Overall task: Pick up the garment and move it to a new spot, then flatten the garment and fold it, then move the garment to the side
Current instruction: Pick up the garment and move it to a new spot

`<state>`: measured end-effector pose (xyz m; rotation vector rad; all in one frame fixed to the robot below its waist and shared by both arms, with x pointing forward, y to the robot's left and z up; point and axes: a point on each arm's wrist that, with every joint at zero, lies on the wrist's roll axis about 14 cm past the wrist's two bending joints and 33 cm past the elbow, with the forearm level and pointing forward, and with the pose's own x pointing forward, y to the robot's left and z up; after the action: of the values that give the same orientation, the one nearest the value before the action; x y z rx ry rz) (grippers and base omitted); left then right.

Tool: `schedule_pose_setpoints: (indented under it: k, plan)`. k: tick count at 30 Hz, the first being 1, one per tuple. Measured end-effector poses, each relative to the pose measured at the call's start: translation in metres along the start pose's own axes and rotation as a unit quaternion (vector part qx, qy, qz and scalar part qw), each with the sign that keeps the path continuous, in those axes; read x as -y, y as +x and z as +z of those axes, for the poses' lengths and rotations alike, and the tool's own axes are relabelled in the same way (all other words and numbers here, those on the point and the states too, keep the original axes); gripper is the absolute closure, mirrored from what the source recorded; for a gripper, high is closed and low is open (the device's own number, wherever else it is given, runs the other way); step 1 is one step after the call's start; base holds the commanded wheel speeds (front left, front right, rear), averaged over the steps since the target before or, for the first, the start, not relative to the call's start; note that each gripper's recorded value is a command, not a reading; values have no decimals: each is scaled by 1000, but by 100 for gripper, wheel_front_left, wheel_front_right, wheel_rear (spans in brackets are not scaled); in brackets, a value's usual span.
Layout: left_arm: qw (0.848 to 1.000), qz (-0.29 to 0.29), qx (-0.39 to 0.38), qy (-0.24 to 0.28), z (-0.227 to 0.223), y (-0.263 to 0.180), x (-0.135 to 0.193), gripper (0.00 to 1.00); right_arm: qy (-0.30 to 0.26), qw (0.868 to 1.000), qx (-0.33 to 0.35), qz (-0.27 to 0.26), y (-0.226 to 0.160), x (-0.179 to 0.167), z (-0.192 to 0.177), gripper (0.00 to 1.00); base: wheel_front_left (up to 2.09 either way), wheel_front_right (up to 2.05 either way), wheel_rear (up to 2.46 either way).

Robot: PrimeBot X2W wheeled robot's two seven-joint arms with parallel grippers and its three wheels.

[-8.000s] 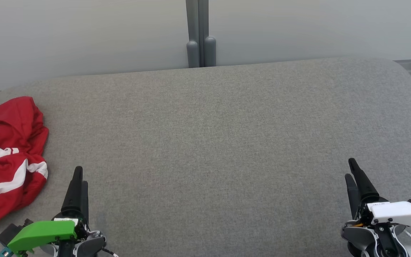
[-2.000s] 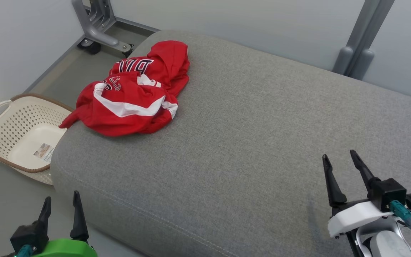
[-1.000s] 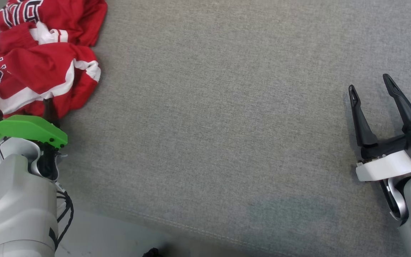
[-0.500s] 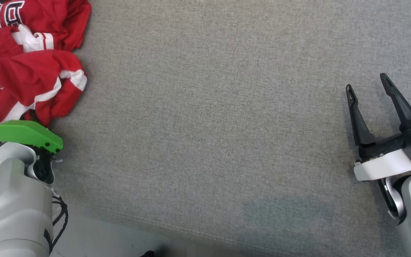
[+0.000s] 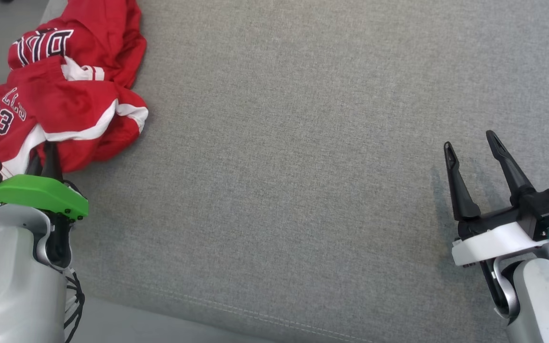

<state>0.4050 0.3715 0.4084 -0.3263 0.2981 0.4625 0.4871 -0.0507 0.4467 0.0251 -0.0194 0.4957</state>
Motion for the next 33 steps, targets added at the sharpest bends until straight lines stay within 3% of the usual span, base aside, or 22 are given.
schedule_pose_setpoints:
  k: [10, 19, 25, 33]
  plan:
    - [985, -140, 100, 29, 80, -31, 80, 100, 10, 999, 32, -23, -15, -4, 34, 0, 0, 0, 0]
    - [941, -310, 131, 43, 110, -89, 208, 100, 7, 997, 37, -74, -40, 21, 44, 0, 0, 0, 0]
    - [904, -417, 85, 31, 82, -124, 287, 100, 3, 992, 44, -116, -60, 42, 53, 0, 0, 0, 0]
    - [851, -521, -35, 54, -14, -153, 374, 100, -13, 981, 52, -186, -100, 78, 67, 0, 0, 0, 0]
